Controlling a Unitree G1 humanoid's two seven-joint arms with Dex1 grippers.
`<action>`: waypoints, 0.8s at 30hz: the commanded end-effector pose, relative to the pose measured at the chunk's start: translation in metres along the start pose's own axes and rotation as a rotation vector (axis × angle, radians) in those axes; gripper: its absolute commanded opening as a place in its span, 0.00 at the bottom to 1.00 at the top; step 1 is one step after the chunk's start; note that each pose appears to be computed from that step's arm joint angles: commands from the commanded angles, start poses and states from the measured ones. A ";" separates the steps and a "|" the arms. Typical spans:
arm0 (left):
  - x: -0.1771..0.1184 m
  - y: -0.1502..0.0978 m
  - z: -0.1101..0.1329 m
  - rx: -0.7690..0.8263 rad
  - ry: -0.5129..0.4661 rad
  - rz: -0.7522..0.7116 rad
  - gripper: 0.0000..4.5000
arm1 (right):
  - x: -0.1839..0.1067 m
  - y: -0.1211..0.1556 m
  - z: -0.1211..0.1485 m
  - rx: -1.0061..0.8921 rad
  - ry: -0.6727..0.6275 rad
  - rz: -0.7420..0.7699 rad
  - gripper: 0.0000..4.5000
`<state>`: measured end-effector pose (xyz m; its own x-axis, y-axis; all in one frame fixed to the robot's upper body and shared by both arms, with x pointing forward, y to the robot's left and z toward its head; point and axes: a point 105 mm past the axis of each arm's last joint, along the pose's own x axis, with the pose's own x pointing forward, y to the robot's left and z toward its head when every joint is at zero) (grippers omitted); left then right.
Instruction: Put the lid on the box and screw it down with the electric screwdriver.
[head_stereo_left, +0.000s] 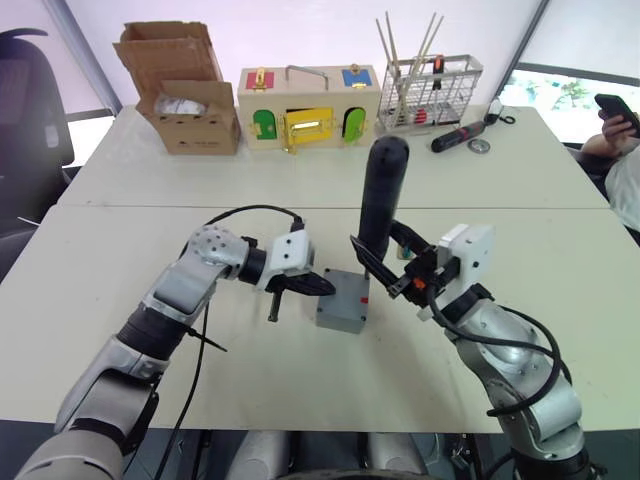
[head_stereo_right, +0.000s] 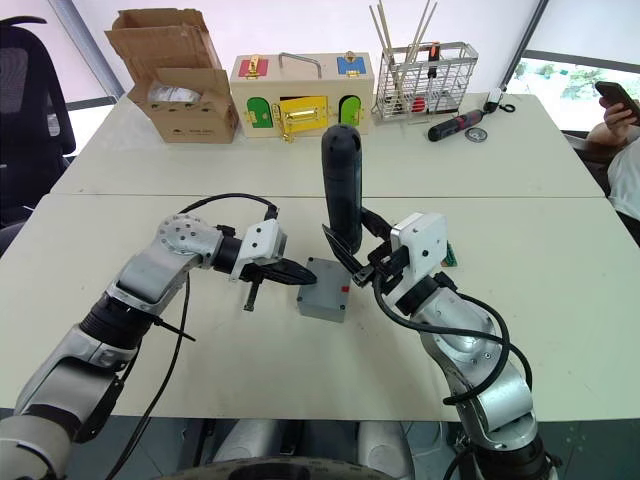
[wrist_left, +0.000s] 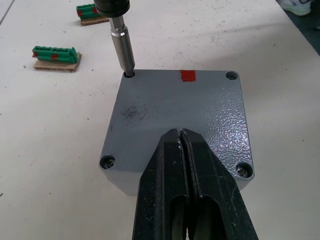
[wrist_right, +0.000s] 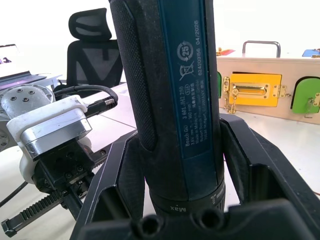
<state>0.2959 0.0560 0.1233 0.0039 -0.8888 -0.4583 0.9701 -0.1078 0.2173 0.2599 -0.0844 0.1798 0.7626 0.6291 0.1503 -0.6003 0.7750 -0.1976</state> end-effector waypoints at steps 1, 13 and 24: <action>0.004 -0.008 -0.014 -0.025 0.055 -0.031 0.00 | -0.004 0.010 -0.040 0.090 0.152 0.028 0.44; 0.004 -0.008 -0.013 -0.027 0.056 -0.028 0.00 | -0.009 0.006 -0.053 0.094 0.188 0.002 0.44; 0.003 -0.006 -0.009 -0.015 0.051 -0.025 0.00 | -0.014 -0.008 -0.064 0.123 0.211 -0.071 0.44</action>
<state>0.2951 0.0558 0.1226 0.0021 -0.8835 -0.4685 0.9699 -0.1123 0.2159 0.2626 -0.0912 0.1727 0.7835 0.5988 0.1660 -0.5768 0.8003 -0.1639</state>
